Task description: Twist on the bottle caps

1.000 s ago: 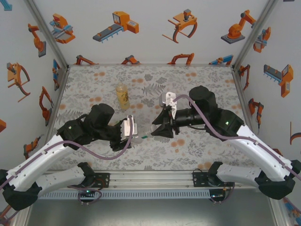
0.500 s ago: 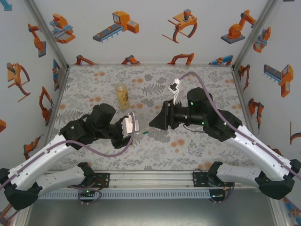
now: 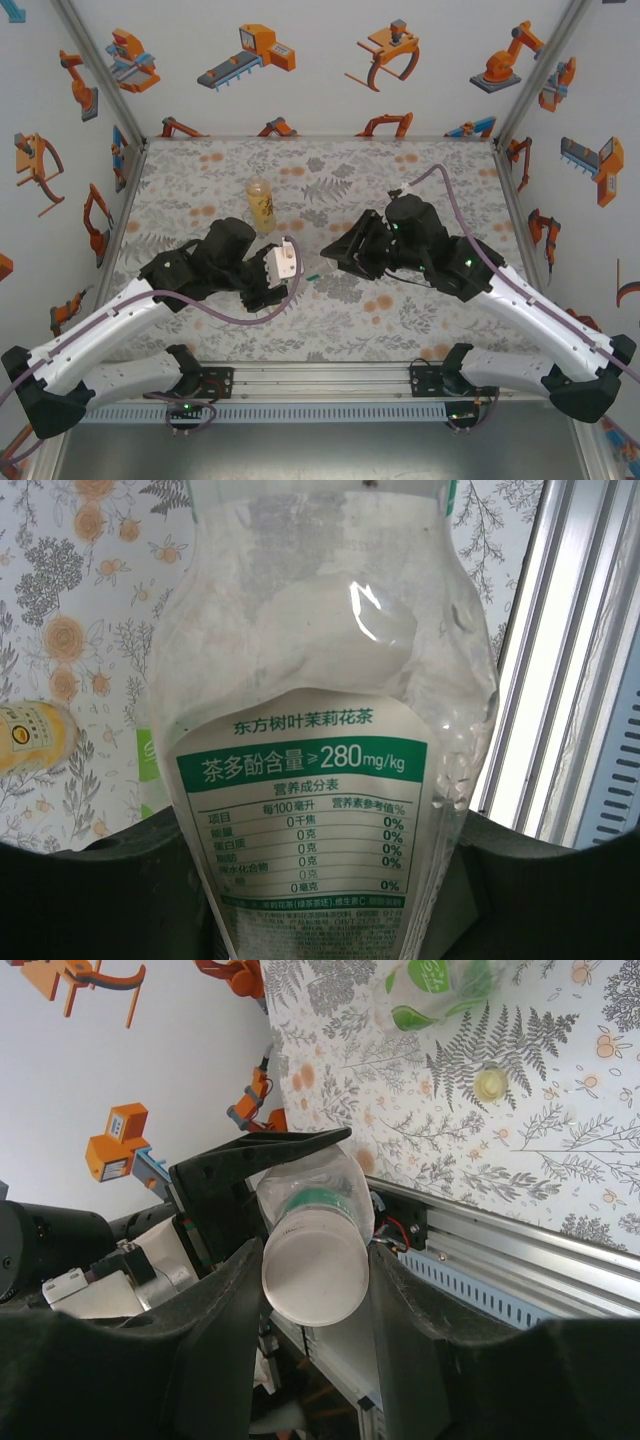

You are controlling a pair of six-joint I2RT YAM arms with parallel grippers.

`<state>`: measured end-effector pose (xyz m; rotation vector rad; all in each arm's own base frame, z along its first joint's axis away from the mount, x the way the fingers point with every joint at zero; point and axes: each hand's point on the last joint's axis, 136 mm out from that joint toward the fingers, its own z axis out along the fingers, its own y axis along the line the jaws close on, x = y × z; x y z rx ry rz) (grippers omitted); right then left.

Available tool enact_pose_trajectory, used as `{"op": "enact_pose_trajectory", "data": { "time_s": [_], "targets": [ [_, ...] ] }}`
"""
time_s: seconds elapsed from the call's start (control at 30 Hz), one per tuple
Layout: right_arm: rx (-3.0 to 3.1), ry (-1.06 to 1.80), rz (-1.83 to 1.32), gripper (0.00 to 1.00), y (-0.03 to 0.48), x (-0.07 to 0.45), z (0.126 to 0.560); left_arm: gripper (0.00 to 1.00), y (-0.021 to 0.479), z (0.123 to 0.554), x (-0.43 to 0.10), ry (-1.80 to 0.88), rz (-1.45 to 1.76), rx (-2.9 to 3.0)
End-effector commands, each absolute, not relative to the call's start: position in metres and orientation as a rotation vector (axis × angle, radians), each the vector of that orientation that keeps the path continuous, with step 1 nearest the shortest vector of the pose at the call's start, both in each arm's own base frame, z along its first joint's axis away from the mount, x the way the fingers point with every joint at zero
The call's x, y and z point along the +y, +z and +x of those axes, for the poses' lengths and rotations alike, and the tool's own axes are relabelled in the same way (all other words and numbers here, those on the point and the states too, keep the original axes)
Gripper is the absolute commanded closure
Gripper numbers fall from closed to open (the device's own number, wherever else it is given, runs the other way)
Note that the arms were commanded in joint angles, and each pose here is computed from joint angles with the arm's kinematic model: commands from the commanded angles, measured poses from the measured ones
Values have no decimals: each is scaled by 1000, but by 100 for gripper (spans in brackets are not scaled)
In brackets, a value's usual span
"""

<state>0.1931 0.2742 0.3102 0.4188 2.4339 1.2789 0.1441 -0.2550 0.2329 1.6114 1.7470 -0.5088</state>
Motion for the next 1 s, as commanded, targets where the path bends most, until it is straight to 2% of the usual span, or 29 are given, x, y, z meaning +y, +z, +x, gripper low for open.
{"op": "enact_pose_trajectory", "data": {
  "time_s": [0.0, 0.03, 0.07, 0.23, 0.57, 0.83, 0.97],
  "targets": [
    [2446, 1254, 377, 50, 317, 278, 192, 100, 287, 142, -285, -630, 1542, 1493],
    [2438, 1251, 327, 41, 322, 278, 191, 100, 286, 141, -285, -630, 1546, 1492],
    [2431, 1256, 307, 38, 326, 279, 191, 100, 286, 141, -285, -631, 1548, 1491],
    [2366, 1228, 100, 30, 350, 281, 191, 100, 285, 138, -283, -640, 1561, 1488],
    [2045, 1073, -495, 31, 412, 278, 182, 100, 281, 122, -279, -691, 1625, 1457],
    [1480, 1042, -1221, 33, 454, 283, 113, 100, 284, 107, -276, -756, 1659, 1429],
    [1284, 1022, -1443, 38, 445, 281, 86, 100, 285, 106, -275, -763, 1649, 1437]
  ]
}}
